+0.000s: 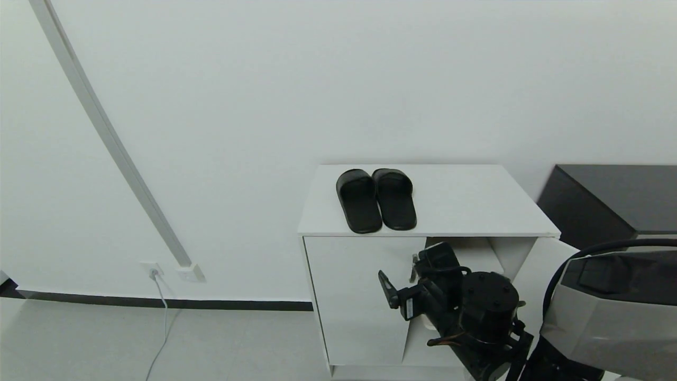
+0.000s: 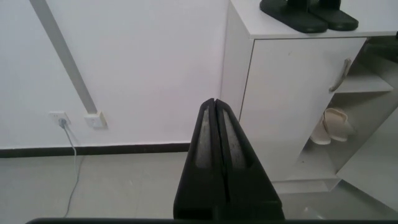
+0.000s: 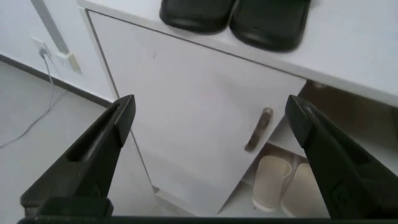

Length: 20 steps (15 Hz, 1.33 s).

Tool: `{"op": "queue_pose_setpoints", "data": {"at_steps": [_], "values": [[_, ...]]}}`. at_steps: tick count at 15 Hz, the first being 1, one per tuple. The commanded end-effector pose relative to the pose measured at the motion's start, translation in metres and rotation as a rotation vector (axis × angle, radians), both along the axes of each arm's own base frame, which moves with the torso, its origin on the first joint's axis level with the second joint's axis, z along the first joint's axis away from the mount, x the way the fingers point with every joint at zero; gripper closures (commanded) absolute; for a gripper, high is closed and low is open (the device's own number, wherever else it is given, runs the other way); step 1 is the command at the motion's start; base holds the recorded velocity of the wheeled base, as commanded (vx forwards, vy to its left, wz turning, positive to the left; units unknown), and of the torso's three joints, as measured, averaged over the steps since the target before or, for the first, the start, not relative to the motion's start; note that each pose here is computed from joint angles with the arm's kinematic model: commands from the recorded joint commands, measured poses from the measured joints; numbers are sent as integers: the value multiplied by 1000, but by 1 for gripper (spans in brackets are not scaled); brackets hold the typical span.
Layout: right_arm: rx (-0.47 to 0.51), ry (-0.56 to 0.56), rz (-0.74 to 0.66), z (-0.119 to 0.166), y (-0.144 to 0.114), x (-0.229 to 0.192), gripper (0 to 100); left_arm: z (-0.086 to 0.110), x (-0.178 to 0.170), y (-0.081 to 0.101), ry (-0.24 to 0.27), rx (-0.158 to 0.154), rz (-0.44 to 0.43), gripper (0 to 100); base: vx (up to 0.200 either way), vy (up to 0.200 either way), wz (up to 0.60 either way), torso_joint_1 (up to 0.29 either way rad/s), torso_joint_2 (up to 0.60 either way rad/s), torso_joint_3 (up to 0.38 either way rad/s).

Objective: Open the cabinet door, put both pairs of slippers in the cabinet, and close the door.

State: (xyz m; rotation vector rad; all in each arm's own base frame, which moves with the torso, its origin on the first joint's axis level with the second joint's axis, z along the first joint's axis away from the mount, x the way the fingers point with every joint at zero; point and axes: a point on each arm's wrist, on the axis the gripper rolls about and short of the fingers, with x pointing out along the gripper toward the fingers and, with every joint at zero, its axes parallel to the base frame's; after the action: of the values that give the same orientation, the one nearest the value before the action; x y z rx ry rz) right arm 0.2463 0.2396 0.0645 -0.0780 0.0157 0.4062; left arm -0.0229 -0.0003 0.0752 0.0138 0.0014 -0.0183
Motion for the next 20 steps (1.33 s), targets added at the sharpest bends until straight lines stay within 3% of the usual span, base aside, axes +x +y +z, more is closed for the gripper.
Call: {"op": "queue_pose_setpoints", "data": {"at_steps": [1, 3, 5, 7, 11, 13, 20], "values": [[-40, 3, -3, -7, 0, 2, 0, 0, 0, 0, 2, 0, 0, 100, 0, 0, 0, 51, -90, -61], [-38, -8, -10, -4, -2, 5, 0, 0, 0, 0, 2, 2, 0, 100, 0, 0, 0, 0, 0, 0], [5, -67, -5, 19, 4, 14, 0, 0, 0, 0, 2, -2, 1, 100, 0, 0, 0, 0, 0, 0], [-22, 27, -2, 35, 10, 18, 0, 0, 0, 0, 2, -2, 1, 100, 0, 0, 0, 0, 0, 0], [16, 178, -25, 81, 19, 27, 0, 0, 0, 0, 2, 0, 1, 100, 0, 0, 0, 0, 0, 0], [44, 269, -99, 95, 28, 33, 0, 0, 0, 0, 2, -2, 1, 100, 0, 0, 0, 0, 0, 0], [49, 278, -172, 96, 38, 41, 0, 0, 0, 0, 2, -2, 1, 100, 0, 0, 0, 0, 0, 0]]}}
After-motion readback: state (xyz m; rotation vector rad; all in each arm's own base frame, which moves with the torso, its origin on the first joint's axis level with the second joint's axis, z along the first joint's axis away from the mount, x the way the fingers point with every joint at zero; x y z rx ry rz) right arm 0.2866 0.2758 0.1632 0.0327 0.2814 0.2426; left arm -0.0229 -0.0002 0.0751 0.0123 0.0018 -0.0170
